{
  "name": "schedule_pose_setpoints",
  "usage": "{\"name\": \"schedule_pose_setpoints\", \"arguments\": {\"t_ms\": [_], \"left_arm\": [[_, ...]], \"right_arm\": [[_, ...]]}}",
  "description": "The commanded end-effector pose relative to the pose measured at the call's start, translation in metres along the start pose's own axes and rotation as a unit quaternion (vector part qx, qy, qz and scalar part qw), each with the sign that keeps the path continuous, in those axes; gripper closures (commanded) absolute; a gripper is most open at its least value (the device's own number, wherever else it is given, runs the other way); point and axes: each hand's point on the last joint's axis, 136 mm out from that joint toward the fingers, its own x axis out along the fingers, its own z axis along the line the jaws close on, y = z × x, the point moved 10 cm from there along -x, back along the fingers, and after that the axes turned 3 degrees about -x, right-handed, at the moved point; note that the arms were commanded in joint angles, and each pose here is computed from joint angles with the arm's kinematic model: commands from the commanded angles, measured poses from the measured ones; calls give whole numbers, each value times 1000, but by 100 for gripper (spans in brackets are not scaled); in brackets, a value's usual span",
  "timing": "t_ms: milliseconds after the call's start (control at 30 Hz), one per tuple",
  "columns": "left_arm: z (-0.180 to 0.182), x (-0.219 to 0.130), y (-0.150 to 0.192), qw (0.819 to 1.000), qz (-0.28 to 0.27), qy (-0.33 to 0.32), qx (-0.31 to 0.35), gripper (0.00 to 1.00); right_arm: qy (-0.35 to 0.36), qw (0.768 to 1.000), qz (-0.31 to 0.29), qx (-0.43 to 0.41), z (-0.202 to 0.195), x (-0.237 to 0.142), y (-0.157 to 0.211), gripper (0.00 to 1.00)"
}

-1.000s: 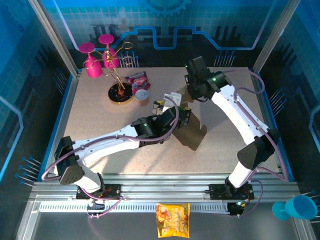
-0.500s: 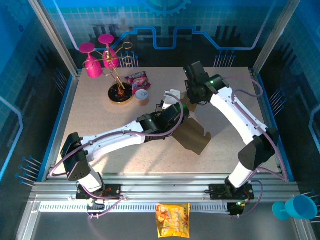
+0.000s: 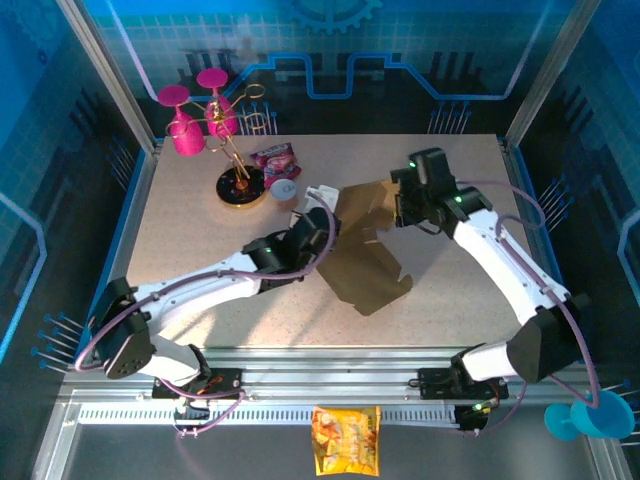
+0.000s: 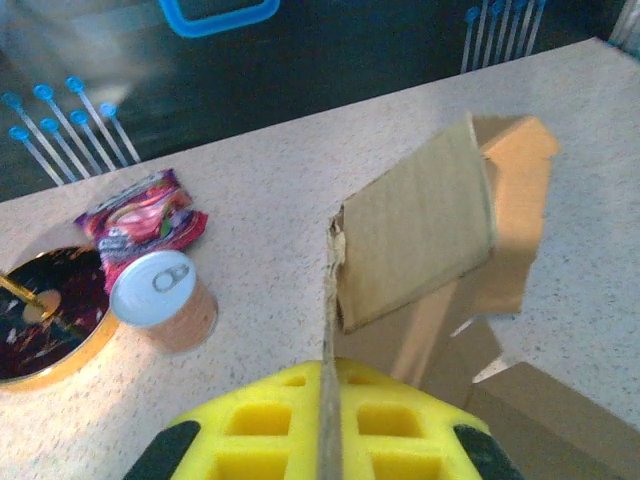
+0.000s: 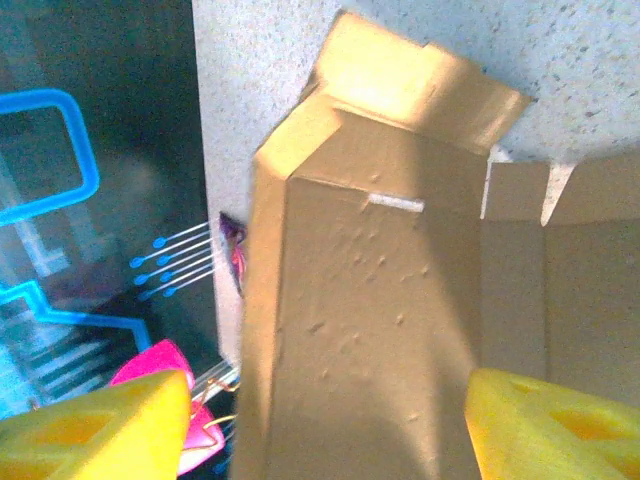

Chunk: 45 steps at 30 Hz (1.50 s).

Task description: Fold the paper box

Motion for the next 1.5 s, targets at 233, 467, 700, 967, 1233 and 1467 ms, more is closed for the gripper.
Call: {"name": "schedule_pose_setpoints", "arguments": {"t_ms": [233, 467, 700, 967, 1233, 1467], "left_arm": [[29, -5, -8, 989, -44, 140, 1, 100], [33, 4, -5, 988, -44, 147, 8, 100], [38, 3, -5, 988, -44, 148, 3, 100], [42, 4, -5, 989, -44, 142, 1, 100], [45, 6, -8, 989, -45, 143, -3, 100], [47, 7, -8, 988, -45, 146, -3, 100]], "right_arm": [[-219, 967, 131, 12, 22, 16, -1, 21], [-226, 957, 182, -7, 42, 35, 24, 30], [-201, 957, 211, -12, 53, 57, 30, 41], [-188, 958, 217, -8, 47, 63, 26, 60], [-178, 959, 223, -3, 43, 70, 26, 76], [-172, 959, 227, 6, 42, 77, 24, 62]]}}
